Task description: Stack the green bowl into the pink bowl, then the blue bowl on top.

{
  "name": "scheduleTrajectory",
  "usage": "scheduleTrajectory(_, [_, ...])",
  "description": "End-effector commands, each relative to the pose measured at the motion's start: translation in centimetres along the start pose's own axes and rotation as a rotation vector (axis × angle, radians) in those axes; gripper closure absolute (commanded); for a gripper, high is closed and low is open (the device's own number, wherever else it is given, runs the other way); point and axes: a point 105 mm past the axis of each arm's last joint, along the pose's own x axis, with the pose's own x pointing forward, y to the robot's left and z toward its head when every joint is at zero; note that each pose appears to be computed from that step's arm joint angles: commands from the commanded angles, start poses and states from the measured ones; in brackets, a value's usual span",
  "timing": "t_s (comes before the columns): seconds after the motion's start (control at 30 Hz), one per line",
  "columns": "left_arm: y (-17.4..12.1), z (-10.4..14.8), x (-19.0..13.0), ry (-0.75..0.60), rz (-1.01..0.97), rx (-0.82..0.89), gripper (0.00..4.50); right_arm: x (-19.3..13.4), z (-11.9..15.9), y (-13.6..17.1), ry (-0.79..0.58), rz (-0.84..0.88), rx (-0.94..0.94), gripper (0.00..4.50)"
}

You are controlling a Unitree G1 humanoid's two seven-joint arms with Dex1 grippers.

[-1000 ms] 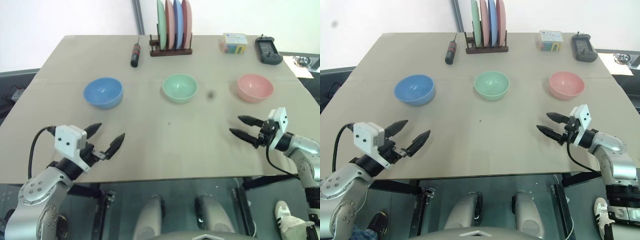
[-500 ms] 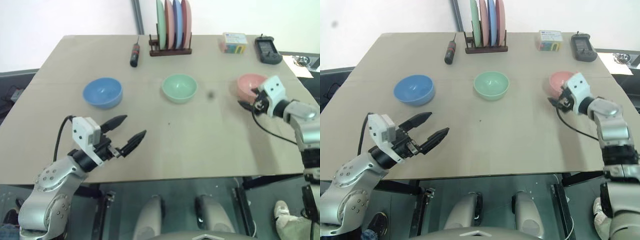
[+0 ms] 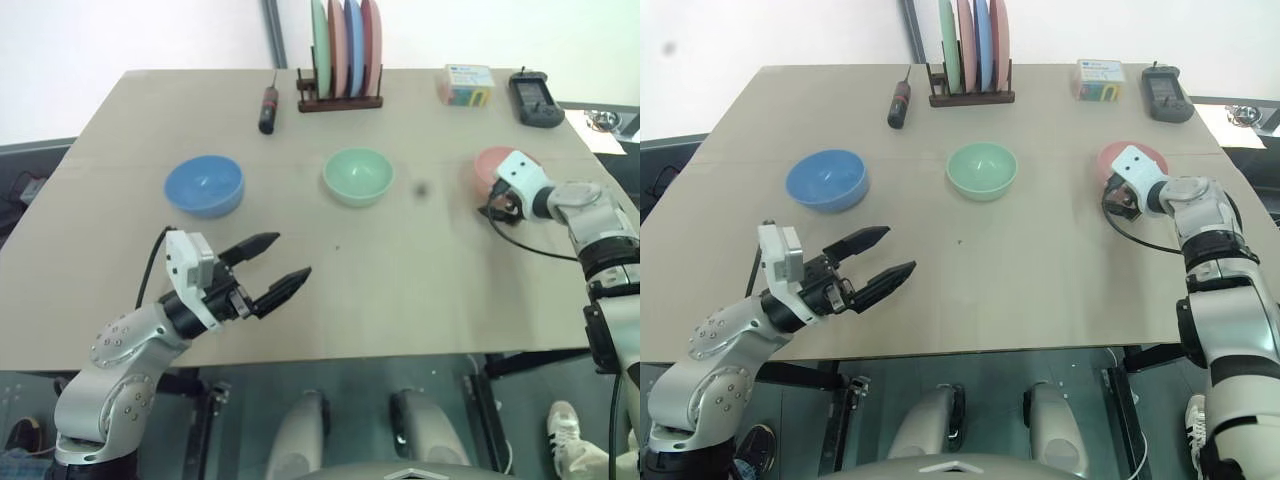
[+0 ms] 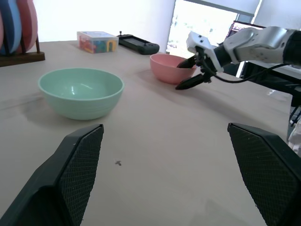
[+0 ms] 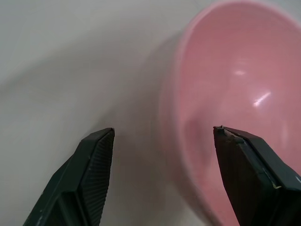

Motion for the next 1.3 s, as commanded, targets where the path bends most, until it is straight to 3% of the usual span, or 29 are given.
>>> scheduleTrajectory(0.03, [-0.5,0.7,0.0,-0.038,-0.014,0.026,0.00,-0.6,2.0,-1.5,-0.038,-0.035,-0.055,2.51])
scheduleTrajectory(0.17, [-0.5,0.5,-0.1,-0.041,0.003,0.025,0.00,-0.6,2.3,-1.3,-0.042,-0.014,-0.086,4.32])
scheduleTrajectory(0.2, [-0.5,0.5,-0.2,-0.043,0.006,0.023,0.00,-0.6,2.3,-1.2,-0.044,-0.008,-0.095,4.46])
scheduleTrajectory(0.47, [-0.4,0.3,-0.2,-0.045,0.012,0.022,0.00,-0.8,4.8,0.6,-0.111,0.121,-0.265,4.46])
scheduleTrajectory(0.67, [0.4,0.3,-0.5,-0.023,0.016,0.031,0.00,-3.7,11.1,10.1,-0.307,0.454,-0.549,4.46])
scheduleTrajectory(0.77, [0.8,0.4,-0.5,-0.017,0.013,0.036,0.00,-5.8,12.4,14.2,-0.348,0.539,-0.669,4.46])
scheduleTrajectory(0.93, [1.8,0.6,-0.4,-0.001,-0.003,0.056,0.00,-7.3,13.8,18.4,-0.403,0.608,-0.744,4.46])
scheduleTrajectory(1.2, [2.2,1.0,0.0,0.000,-0.020,0.068,0.00,-7.7,14.2,19.9,-0.422,0.627,-0.762,1.62])
scheduleTrajectory(1.23, [2.2,0.9,0.1,0.002,-0.019,0.071,0.00,-7.7,14.3,19.9,-0.428,0.623,-0.755,1.04])
scheduleTrajectory(1.3, [2.3,0.9,0.1,0.001,-0.019,0.069,0.00,-7.6,14.5,19.7,-0.429,0.608,-0.745,0.36])
